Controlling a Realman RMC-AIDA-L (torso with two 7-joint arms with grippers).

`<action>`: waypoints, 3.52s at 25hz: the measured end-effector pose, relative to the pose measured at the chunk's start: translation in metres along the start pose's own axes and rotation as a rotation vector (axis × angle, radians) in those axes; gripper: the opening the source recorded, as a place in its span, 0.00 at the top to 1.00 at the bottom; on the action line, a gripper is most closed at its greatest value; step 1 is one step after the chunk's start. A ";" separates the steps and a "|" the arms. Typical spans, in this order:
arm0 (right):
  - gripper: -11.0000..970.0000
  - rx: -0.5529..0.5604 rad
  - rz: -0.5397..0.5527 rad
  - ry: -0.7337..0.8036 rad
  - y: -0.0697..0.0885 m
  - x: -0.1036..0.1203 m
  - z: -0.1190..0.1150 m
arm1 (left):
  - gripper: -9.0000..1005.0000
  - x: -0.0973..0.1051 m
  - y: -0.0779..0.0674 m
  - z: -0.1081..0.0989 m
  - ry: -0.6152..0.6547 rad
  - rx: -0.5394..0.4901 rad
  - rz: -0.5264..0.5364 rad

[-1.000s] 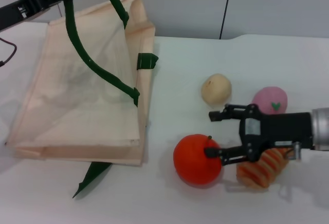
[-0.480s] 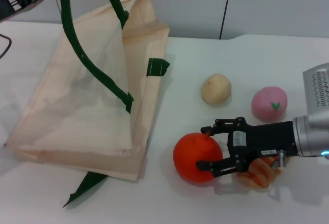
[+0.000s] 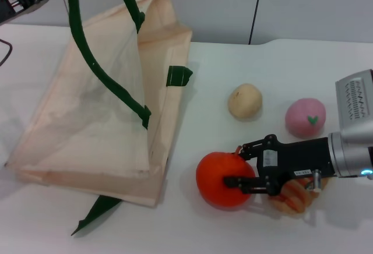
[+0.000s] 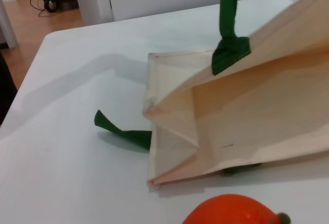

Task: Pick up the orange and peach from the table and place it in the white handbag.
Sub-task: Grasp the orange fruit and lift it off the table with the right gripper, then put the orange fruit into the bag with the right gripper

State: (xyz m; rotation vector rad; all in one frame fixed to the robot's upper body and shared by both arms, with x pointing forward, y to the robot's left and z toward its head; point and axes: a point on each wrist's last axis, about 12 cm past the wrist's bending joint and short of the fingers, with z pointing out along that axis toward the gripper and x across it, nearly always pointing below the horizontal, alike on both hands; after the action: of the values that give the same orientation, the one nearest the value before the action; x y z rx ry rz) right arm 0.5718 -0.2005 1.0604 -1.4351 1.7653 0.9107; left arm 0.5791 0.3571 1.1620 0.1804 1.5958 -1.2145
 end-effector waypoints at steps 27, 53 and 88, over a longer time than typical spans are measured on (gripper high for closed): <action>0.69 -0.043 0.021 -0.023 -0.007 -0.021 -0.007 | 0.88 -0.002 -0.004 -0.002 -0.005 0.033 -0.007; 0.89 0.070 -0.120 -0.161 -0.045 -0.104 0.011 | 0.88 -0.003 -0.014 0.018 -0.006 0.152 -0.026; 0.93 0.241 -0.325 0.074 -0.045 -0.153 0.103 | 0.88 -0.004 -0.030 0.063 0.033 0.278 -0.038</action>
State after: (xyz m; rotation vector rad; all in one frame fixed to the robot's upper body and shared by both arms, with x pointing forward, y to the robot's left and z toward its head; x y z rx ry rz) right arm 0.6489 -0.0414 1.1309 -1.5503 1.5695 0.4650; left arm 0.6017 0.2969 1.1885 0.3504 1.4586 -1.4681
